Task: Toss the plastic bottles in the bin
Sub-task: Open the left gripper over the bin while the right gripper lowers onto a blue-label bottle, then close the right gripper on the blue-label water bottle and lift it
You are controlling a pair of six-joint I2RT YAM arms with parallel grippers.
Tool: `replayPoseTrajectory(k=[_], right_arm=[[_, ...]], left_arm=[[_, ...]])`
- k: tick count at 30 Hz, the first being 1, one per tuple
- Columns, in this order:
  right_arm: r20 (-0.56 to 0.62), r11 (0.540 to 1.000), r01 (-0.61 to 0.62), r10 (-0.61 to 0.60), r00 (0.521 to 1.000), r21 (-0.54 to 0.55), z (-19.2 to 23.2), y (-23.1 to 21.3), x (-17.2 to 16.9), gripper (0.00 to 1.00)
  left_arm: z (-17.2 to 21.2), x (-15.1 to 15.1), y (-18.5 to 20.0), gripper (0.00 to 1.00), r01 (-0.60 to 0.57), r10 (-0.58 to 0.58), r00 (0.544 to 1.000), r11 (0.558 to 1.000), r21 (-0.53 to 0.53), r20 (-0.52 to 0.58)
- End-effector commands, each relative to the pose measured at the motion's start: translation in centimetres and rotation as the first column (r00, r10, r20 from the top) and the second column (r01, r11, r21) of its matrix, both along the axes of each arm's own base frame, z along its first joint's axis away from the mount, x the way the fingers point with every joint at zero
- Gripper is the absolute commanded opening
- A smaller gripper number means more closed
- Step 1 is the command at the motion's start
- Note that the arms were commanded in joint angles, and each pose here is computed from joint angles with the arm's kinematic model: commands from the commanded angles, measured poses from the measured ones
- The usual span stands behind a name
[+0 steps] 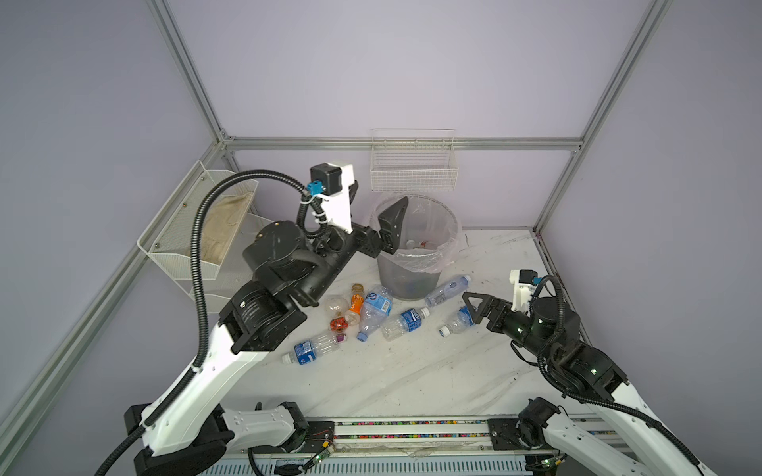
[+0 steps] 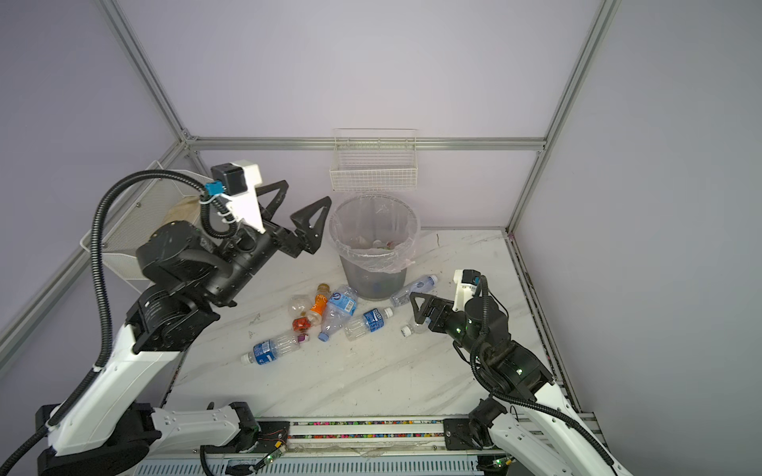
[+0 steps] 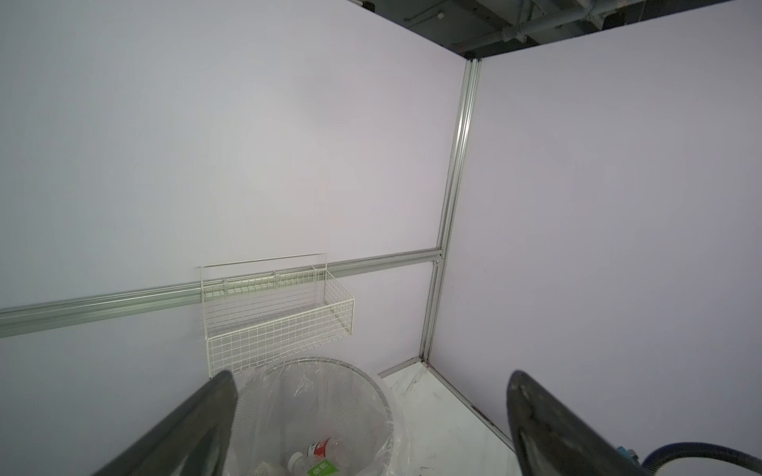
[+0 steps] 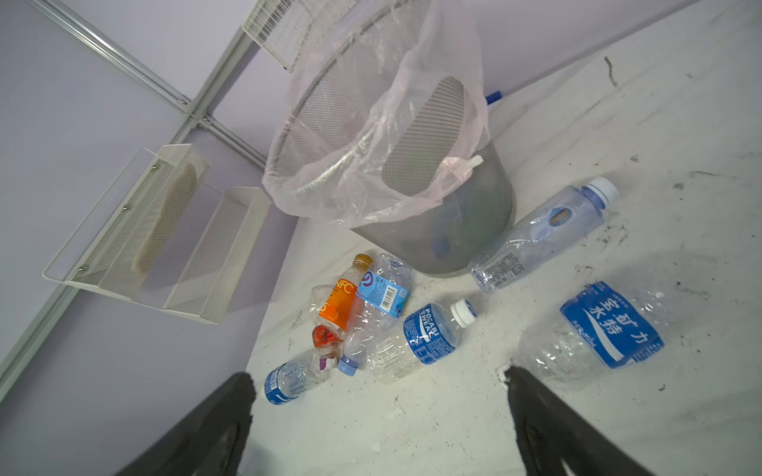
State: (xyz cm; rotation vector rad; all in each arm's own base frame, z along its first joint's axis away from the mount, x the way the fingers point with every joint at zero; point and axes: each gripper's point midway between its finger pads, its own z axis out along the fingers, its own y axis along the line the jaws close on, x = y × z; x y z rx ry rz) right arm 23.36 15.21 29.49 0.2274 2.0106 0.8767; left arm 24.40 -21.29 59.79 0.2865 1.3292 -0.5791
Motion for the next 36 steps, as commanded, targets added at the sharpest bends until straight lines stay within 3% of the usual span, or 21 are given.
replayPoseTrajectory(k=[1,4,11,20,26,36], right_arm=[[-0.093,0.991,0.13,-0.131,0.987,-0.017,-2.0,-1.8,0.5,0.97],[-0.135,0.985,0.172,-0.172,0.976,-0.016,-3.3,-2.2,0.7,0.98],[-0.271,0.991,0.108,-0.126,0.954,-0.08,-6.9,0.3,2.1,0.98],[-0.381,0.966,0.221,-0.257,0.888,-0.136,-9.5,0.0,4.2,0.97],[-0.516,0.956,0.253,-0.294,0.805,-0.149,-13.8,-1.0,5.1,0.97],[-0.636,0.935,0.308,-0.346,0.69,-0.176,-18.4,-3.0,6.5,0.97]], left_arm=[[-2.9,0.0,-1.1,1.0,0.027,-0.026,0.999,0.999,0.037,-0.023],[-4.3,-0.8,-0.1,1.0,0.028,-0.028,0.999,0.999,0.015,-0.037],[-9.3,-1.5,1.6,1.0,0.002,0.0,0.993,1.0,0.01,-0.119],[-16.8,-1.8,3.4,1.0,-0.042,0.04,0.968,0.999,-0.005,-0.25],[-21.0,-2.2,4.1,1.0,-0.051,0.047,0.937,0.999,-0.003,-0.345],[-28.4,-3.3,4.9,1.0,-0.061,0.037,0.863,0.998,-0.032,-0.503]])
